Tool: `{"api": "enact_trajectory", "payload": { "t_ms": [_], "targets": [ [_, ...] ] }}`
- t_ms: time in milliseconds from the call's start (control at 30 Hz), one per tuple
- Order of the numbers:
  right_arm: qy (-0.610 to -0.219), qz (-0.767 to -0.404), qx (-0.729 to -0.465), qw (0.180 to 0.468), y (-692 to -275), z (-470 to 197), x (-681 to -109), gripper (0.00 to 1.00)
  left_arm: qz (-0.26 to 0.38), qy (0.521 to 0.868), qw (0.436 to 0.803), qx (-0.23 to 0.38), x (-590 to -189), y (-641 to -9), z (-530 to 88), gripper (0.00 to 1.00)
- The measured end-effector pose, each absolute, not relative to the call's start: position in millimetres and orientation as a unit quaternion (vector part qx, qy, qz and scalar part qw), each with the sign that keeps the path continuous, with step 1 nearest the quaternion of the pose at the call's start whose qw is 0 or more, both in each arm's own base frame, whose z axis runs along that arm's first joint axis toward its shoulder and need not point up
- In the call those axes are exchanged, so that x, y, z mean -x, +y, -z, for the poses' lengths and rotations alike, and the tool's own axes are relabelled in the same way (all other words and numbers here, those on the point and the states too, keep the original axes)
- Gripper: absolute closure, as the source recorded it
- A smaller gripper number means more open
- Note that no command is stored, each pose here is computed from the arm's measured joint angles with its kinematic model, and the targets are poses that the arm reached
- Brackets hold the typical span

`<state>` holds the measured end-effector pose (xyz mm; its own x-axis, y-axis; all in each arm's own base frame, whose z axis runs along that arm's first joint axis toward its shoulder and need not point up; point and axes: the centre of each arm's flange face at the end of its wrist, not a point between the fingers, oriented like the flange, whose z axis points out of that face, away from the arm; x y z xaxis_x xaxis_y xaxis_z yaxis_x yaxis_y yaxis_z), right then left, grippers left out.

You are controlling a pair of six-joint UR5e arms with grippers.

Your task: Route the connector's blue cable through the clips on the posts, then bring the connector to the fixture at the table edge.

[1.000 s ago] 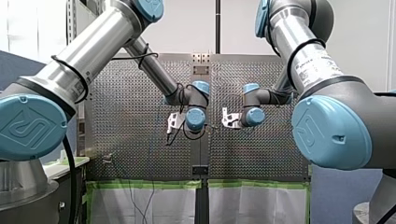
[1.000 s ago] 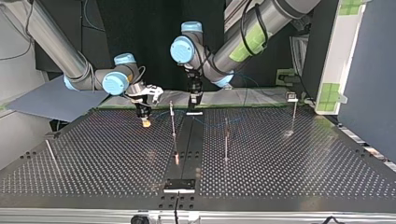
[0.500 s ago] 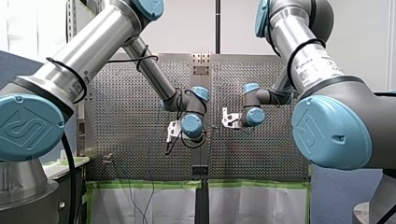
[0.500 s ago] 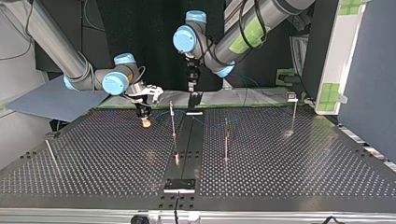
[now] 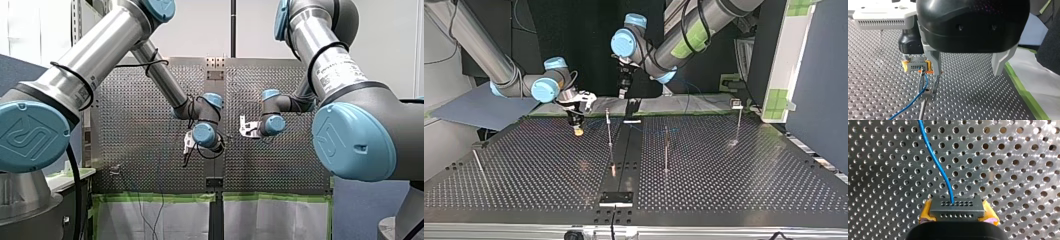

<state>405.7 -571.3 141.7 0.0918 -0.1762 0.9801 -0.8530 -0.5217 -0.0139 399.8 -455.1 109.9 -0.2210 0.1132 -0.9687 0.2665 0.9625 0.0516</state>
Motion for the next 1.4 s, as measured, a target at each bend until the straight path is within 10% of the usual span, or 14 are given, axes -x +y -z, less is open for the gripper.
{"api": "enact_trajectory", "payload": {
  "t_ms": [633,1400],
  "targets": [
    [-0.386,-0.552,-0.673,0.306,-573.5,-141.0,-401.2,0.98,0.058,0.736,0.67,-0.073,-434.4,-461.7,-135.2,0.01],
    [-0.386,-0.553,-0.674,0.303,-571.1,-140.8,-404.2,0.98,0.038,0.758,0.646,-0.087,-428.0,-457.9,-130.2,0.01]
  ]
}}
